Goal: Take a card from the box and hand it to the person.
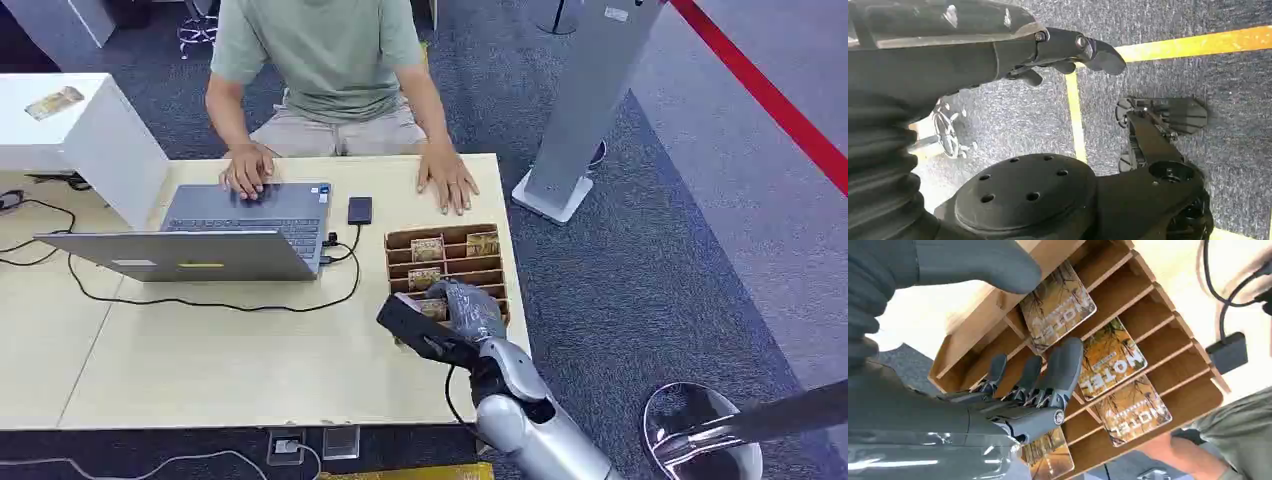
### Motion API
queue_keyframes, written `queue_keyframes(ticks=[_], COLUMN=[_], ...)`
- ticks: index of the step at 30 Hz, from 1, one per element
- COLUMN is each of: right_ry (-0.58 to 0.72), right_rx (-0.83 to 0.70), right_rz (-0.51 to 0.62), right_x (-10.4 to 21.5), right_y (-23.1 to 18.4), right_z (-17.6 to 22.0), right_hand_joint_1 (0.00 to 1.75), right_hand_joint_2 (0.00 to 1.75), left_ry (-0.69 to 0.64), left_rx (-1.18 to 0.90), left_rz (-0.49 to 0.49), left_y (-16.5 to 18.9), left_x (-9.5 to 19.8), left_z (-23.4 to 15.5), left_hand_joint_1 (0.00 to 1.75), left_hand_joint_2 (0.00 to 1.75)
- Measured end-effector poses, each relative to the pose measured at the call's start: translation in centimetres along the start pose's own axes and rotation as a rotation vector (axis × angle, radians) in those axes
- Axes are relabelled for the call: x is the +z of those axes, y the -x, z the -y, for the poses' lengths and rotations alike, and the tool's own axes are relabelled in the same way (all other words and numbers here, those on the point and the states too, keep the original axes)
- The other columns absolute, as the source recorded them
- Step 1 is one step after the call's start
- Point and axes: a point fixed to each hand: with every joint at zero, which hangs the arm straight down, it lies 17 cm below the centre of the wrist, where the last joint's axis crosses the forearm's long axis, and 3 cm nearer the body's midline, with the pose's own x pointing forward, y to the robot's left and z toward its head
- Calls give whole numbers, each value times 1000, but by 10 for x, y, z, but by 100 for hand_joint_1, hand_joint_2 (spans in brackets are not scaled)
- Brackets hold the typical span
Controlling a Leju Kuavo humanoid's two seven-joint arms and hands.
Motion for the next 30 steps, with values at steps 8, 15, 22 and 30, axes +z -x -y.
queue_keyframes(ticks=[8,15,22,30], right_ry=[-12,-21,-24,-24], right_rx=[8,11,11,10], right_rz=[-11,-11,-16,-19], right_x=[0,0,0,1], right_y=[4,5,5,5], right_z=[-6,-9,-10,-11], right_hand_joint_1=[72,72,73,70], right_hand_joint_2=[175,175,175,175], left_ry=[0,-1,-1,-1], left_rx=[2,3,3,1], left_rz=[-2,-2,-1,-1], left_y=[0,0,0,0], left_x=[0,0,0,0], left_z=[0,0,-1,0], left_hand_joint_1=[0,0,0,0], left_hand_joint_2=[175,175,175,175])
